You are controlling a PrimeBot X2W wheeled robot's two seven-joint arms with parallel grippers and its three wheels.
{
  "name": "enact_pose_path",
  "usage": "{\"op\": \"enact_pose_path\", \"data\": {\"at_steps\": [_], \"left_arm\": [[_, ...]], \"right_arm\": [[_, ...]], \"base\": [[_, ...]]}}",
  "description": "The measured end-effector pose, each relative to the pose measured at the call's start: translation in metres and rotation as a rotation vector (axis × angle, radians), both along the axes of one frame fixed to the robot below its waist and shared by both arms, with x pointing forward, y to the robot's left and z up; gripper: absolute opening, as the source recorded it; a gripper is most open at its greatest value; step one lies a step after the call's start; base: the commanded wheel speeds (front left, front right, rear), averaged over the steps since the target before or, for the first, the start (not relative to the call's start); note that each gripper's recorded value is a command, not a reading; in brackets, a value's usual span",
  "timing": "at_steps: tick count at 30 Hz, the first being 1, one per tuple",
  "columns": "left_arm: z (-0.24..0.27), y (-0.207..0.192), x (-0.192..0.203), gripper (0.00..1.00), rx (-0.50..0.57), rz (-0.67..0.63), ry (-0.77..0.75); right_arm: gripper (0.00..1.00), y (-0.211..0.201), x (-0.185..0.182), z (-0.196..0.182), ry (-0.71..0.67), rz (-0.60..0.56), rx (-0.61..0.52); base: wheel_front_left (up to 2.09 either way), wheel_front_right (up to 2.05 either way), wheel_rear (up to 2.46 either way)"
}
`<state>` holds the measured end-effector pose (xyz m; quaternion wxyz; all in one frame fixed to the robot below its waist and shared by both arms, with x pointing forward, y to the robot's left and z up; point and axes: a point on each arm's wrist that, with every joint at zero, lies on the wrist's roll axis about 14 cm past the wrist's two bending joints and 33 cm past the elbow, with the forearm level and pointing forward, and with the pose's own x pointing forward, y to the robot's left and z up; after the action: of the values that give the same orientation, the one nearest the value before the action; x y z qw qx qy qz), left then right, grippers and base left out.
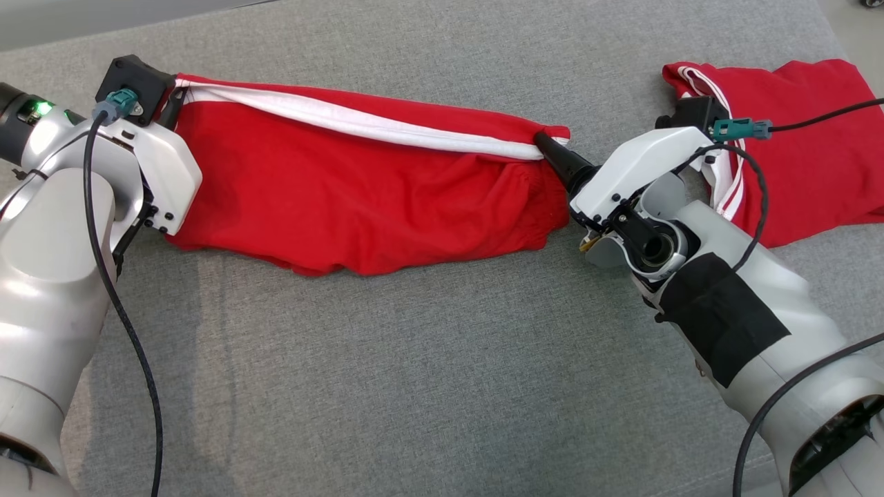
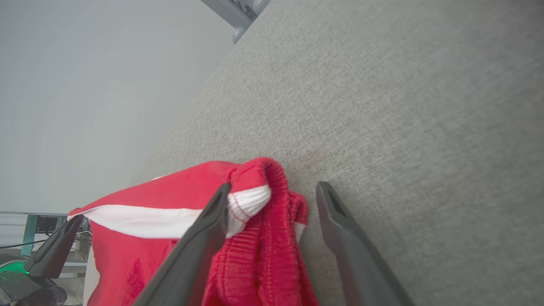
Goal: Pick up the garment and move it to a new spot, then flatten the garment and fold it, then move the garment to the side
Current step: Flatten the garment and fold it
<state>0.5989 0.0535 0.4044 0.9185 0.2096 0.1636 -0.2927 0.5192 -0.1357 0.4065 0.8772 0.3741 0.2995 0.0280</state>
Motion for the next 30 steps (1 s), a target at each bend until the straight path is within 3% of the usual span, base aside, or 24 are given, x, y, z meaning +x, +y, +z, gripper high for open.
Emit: {"op": "enact_pose_path", "data": {"at_steps": [17, 18, 30], "left_arm": [[0.001, -0.01, 0.006, 0.0, -0.001, -0.016, -0.01], [0.002, -0.01, 0.008, 0.98, -0.008, -0.007, -0.009], [0.018, 0.0, 0.011, 1.0, -0.043, 0.039, -0.056]], "right_arm": [[1.0, -0.005, 0.006, 0.019, -0.064, -0.061, 0.02], [1.0, -0.005, 0.007, 0.019, -0.065, -0.06, 0.019], [1.0, 0.0, 0.011, 0.028, -0.091, -0.069, 0.018]], "base": [[0.0, 0.0, 0.0], [0.0, 0.0, 0.0], [0.0, 0.0, 0.0]]}}
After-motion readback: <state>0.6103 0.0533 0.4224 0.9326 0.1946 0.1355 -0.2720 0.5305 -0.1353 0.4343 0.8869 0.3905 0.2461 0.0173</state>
